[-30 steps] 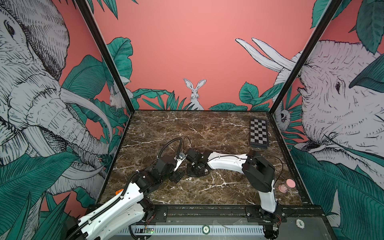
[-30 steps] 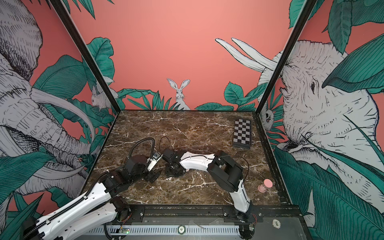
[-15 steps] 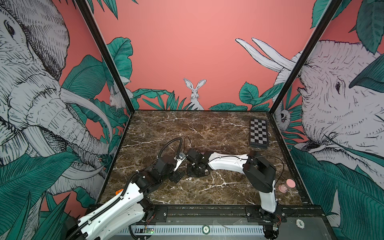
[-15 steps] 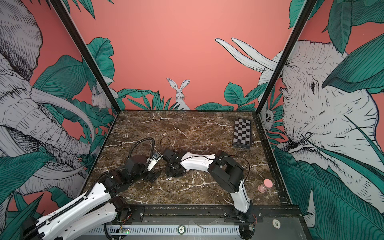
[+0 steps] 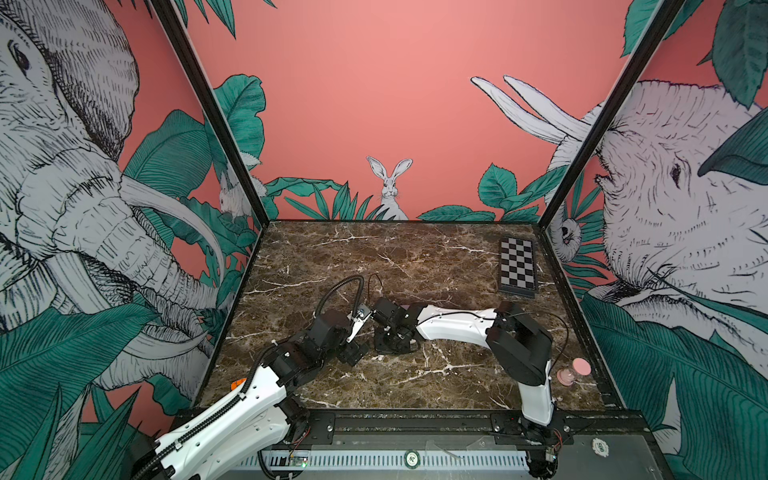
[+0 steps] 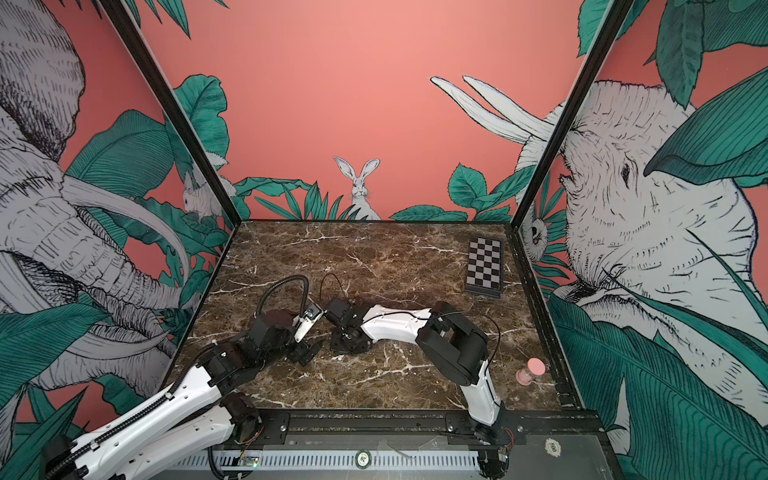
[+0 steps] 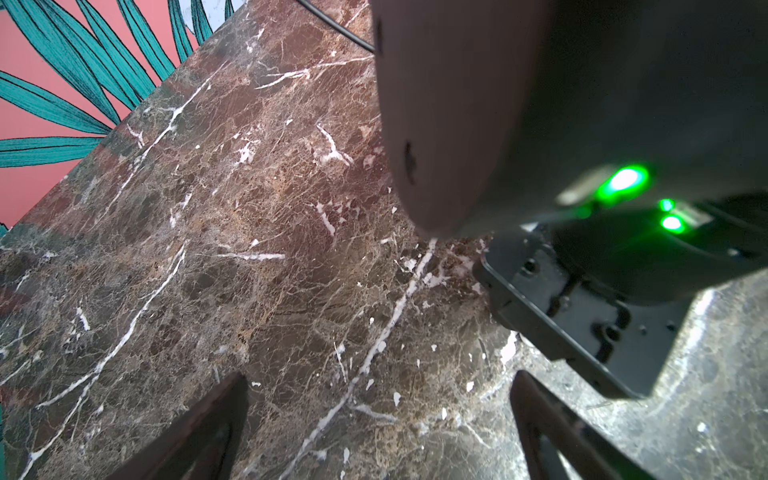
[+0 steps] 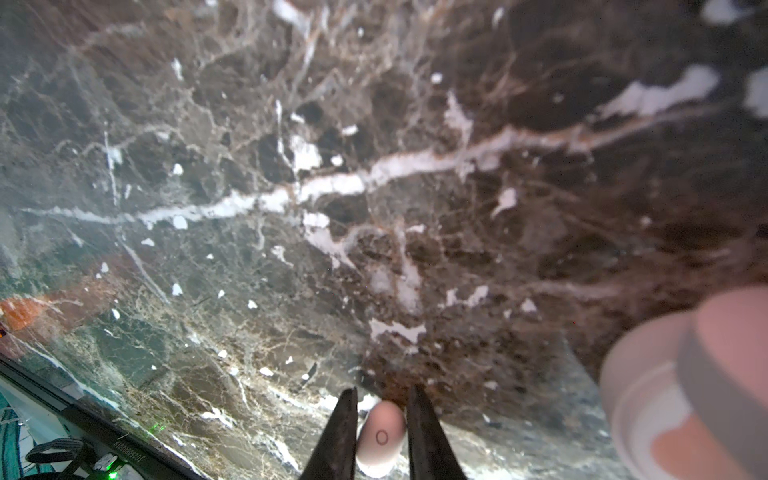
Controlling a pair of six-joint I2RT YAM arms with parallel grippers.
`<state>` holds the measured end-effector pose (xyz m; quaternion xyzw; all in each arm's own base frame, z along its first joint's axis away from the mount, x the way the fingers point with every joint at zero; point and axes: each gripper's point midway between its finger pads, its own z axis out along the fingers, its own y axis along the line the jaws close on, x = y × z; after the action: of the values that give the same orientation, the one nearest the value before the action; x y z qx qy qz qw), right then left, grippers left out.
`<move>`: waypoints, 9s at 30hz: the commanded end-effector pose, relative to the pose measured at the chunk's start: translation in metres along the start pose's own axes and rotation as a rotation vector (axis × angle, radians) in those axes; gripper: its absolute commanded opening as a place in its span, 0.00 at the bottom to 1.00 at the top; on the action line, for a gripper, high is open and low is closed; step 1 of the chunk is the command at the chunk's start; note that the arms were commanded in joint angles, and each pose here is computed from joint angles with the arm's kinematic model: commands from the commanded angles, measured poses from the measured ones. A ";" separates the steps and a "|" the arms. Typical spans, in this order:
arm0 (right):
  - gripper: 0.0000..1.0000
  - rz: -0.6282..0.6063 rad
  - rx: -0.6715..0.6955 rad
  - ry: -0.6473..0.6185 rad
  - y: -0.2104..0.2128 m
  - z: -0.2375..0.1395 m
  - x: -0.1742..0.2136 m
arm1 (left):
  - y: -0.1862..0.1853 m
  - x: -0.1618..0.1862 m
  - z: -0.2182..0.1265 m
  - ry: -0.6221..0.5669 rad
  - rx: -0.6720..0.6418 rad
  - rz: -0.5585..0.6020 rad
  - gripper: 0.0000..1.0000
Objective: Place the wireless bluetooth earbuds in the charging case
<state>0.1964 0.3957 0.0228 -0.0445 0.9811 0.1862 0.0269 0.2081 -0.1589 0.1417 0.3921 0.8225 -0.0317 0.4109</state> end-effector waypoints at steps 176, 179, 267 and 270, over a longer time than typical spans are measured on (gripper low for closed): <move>0.19 -0.032 0.148 0.024 -0.028 -0.001 0.014 | 0.008 -0.016 -0.010 -0.061 -0.020 -0.023 0.99; 0.18 -0.032 0.139 0.012 -0.026 -0.005 0.013 | 0.008 -0.015 -0.010 -0.060 -0.020 -0.023 0.99; 0.15 -0.085 0.346 -0.258 -0.058 -0.070 -0.032 | -0.007 -0.013 -0.006 -0.046 0.063 -0.038 0.99; 0.14 -0.090 0.346 -0.254 -0.056 -0.068 -0.033 | -0.007 -0.012 -0.006 -0.044 0.063 -0.039 0.99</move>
<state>0.2244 0.3166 0.0658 -0.0583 0.9860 0.0199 0.1551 0.2017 -0.1670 0.1413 0.3943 0.8230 -0.0677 0.4032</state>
